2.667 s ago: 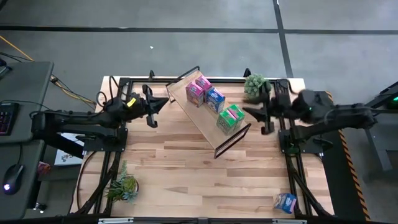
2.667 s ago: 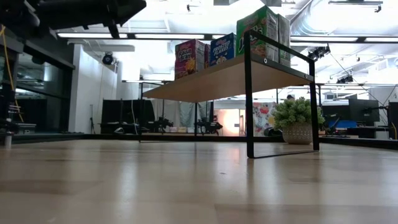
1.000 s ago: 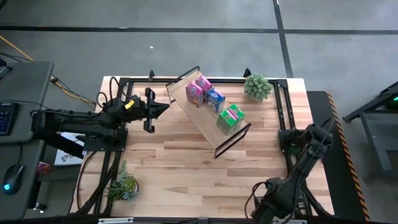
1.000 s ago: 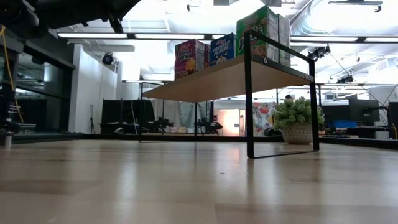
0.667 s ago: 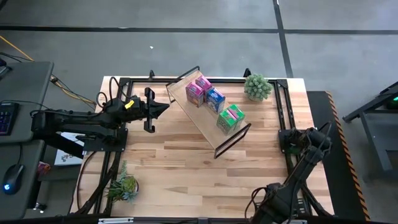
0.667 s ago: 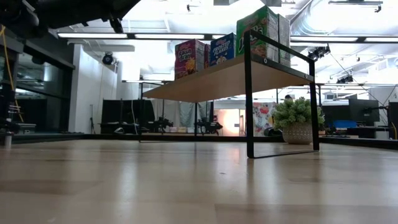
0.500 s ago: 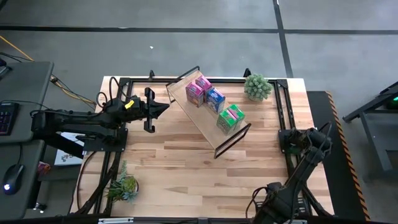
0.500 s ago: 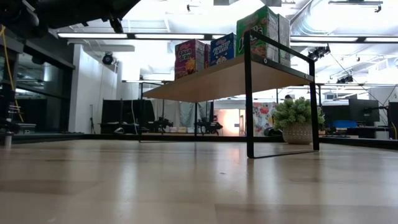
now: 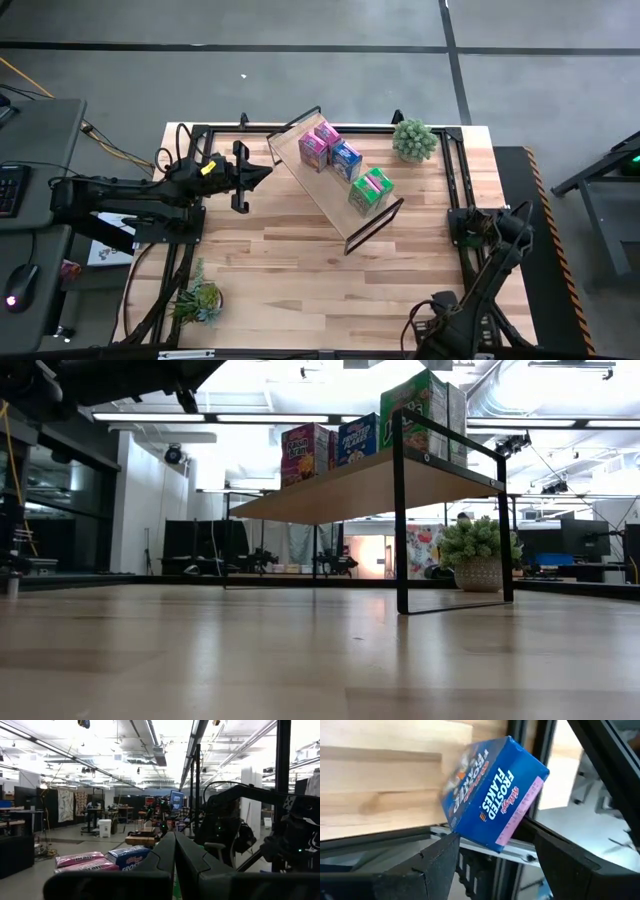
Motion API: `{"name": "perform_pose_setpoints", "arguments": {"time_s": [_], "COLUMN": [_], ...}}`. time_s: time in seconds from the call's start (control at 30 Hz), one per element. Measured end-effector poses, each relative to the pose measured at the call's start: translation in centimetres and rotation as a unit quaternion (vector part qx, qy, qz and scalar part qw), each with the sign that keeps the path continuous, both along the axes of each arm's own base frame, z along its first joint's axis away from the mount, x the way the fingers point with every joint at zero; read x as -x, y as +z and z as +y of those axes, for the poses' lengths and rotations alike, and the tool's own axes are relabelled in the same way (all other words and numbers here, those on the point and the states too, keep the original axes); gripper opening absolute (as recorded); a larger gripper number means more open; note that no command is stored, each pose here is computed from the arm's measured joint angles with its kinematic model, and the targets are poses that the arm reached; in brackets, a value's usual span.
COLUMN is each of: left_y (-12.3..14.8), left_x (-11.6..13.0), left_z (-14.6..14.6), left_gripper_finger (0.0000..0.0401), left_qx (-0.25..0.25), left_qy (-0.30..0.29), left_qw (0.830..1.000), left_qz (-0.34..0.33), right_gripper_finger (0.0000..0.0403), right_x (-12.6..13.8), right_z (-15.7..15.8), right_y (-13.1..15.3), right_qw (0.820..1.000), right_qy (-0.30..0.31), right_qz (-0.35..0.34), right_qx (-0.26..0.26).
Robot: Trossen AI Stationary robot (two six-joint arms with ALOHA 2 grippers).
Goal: Stack cereal on shelf
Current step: Put the blue cereal box aligned with the other blue cereal box on the shelf
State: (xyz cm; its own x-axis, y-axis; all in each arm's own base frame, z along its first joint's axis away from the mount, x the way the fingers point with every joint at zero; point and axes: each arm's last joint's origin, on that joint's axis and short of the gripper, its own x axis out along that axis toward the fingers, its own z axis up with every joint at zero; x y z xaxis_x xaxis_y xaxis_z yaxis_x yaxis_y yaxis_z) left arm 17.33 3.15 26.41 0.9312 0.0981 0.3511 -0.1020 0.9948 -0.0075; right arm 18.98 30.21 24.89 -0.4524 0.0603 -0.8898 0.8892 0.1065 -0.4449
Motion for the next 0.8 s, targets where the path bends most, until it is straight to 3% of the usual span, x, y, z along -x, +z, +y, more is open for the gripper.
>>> {"name": "perform_pose_setpoints", "arguments": {"time_s": [0.47, 0.67, 0.8], "left_y": [0.0, 0.0, 0.0], "left_x": [0.0, 0.0, 0.0], "left_z": [0.0, 0.0, 0.0], "left_gripper_finger": [0.0000, 0.0000, 0.0000], "left_qx": [0.001, 0.001, 0.003], "left_qy": [0.000, -0.002, -0.007], "left_qw": [1.000, 1.000, 1.000], "left_qz": [0.000, 0.000, 0.000], "right_gripper_finger": [0.0257, 0.0257, 0.0257], "right_x": [-0.4, -0.2, 0.1], "right_z": [-0.3, -0.4, -0.4], "right_y": [-0.5, -0.7, -3.0], "right_qw": [0.994, 0.994, 0.996], "right_qy": [0.051, 0.055, 0.055], "right_qz": [-0.082, -0.064, -0.035], "right_qx": [0.053, 0.066, 0.063]}}
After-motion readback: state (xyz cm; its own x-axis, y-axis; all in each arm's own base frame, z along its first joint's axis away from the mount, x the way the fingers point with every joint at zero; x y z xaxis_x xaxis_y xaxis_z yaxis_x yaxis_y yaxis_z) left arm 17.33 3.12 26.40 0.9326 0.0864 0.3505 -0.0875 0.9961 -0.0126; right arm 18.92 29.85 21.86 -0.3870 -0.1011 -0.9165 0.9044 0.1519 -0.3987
